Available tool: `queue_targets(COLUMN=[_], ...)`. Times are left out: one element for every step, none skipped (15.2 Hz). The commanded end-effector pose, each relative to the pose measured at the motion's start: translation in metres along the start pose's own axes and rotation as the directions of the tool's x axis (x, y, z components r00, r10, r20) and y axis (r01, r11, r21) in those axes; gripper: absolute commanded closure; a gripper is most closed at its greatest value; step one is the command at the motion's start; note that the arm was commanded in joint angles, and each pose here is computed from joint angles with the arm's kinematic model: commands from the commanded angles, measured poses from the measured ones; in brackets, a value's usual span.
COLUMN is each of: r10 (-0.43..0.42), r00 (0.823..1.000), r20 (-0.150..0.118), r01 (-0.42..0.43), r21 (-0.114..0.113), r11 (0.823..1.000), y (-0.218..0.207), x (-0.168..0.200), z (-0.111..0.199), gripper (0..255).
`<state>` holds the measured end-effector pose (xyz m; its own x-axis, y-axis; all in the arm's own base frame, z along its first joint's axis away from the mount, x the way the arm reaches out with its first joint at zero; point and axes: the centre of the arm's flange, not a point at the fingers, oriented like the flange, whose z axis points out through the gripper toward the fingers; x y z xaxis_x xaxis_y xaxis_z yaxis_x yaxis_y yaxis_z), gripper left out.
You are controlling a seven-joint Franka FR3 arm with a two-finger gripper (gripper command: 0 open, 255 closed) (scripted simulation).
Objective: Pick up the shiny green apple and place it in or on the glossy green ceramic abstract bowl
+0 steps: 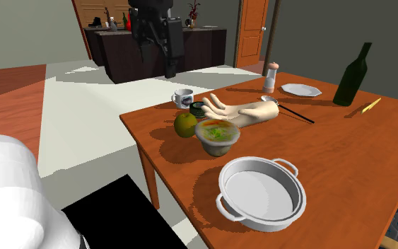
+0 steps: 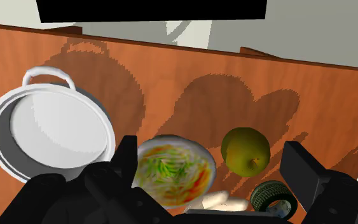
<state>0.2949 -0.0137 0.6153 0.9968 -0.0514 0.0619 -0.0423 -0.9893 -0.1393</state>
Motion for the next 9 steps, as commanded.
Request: queue_targets(r10=[0.0,0.0,0.0,0.0,0.0,0.0,0.001,0.001,0.001], r00=[1.0,1.0,1.0,1.0,1.0,1.0,1.0,1.0,1.0], r20=[0.0,0.0,0.0,0.0,0.0,-0.001,-0.001,-0.001,-0.001], r01=[0.0,0.0,0.0,0.0,0.0,0.0,-0.001,-0.001,-0.001], r21=[0.0,-0.003,-0.005,-0.008,-0.011,-0.013,-0.016,-0.019,-0.021], r11=[1.0,1.0,1.0,1.0,1.0,1.0,1.0,1.0,1.0], y=[0.0,-0.006,-0.013,-0.019,-0.026,-0.032,-0.038,-0.044,-0.051], x=[0.0,0.007,0.015,0.022,0.03,0.037,0.045,0.052,0.06], z=[0.0,0.009,0.018,0.027,0.036,0.045,0.055,0.064,0.073], gripper=[0,0,0,0,0,0,0,0,0])
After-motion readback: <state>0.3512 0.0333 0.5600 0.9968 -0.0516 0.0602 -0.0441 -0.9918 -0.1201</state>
